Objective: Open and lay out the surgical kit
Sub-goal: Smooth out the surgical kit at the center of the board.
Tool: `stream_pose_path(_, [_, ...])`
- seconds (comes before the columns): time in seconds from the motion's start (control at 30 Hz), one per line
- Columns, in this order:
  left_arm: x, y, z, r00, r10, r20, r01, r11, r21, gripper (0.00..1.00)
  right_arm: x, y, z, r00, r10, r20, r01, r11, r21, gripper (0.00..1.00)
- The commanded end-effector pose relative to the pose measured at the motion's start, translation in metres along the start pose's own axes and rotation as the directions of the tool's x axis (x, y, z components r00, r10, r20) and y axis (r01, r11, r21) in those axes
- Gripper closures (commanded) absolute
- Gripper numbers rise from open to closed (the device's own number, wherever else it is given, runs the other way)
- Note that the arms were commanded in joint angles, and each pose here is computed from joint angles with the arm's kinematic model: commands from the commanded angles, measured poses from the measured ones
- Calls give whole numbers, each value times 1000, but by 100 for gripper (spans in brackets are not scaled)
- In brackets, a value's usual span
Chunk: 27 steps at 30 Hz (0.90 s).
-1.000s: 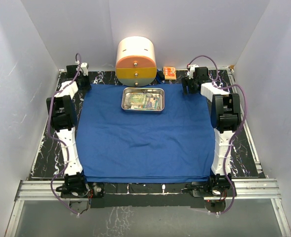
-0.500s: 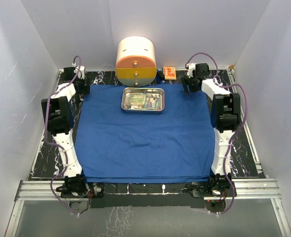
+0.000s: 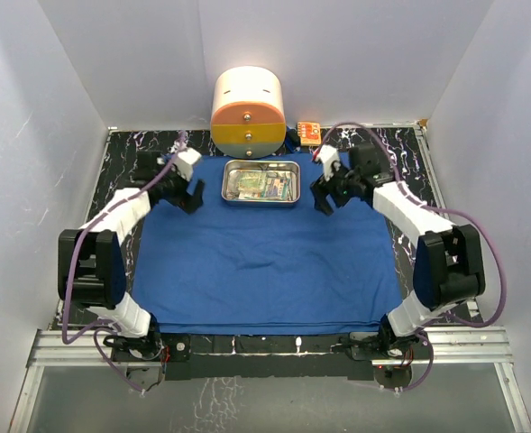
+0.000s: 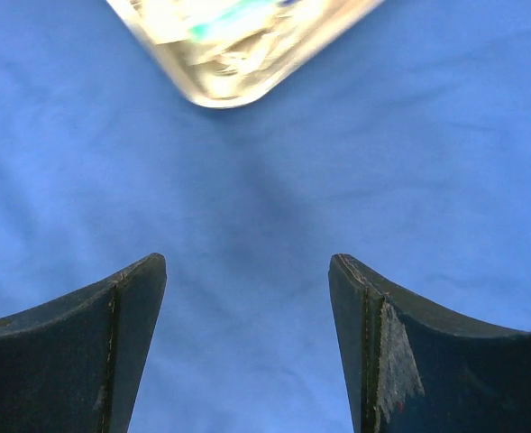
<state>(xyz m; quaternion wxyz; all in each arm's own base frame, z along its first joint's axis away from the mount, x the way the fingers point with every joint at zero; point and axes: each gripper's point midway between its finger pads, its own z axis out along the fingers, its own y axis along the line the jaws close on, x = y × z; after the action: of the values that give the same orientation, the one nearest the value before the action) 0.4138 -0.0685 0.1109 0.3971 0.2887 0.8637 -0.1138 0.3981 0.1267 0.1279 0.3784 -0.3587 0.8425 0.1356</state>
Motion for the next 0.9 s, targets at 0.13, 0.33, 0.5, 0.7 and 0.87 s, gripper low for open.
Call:
stream_pose_path(0.13, [44,-96,7,980,179,-86,-145,940,309,14,60,82,20,981,-153,-116,124,966,-226,30])
stream_pose_path(0.33, [95,-108,-5,934,280,-223,-193,918,346,13,106,92,-4,941,-247,-232,187,950,-252,30])
stream_pose_path(0.5, [131,-111,-24,872,334,-358,-192,906,377,13,143,94,-20,887,-293,-357,199,940,-277,30])
stream_pose_path(0.7, [162,-119,-51,812,370,-451,-176,893,415,13,177,95,-38,828,-328,-455,213,934,-286,29])
stream_pose_path(0.87, [180,-123,-68,767,385,-514,-149,885,441,13,194,88,-51,777,-340,-530,234,937,-258,29])
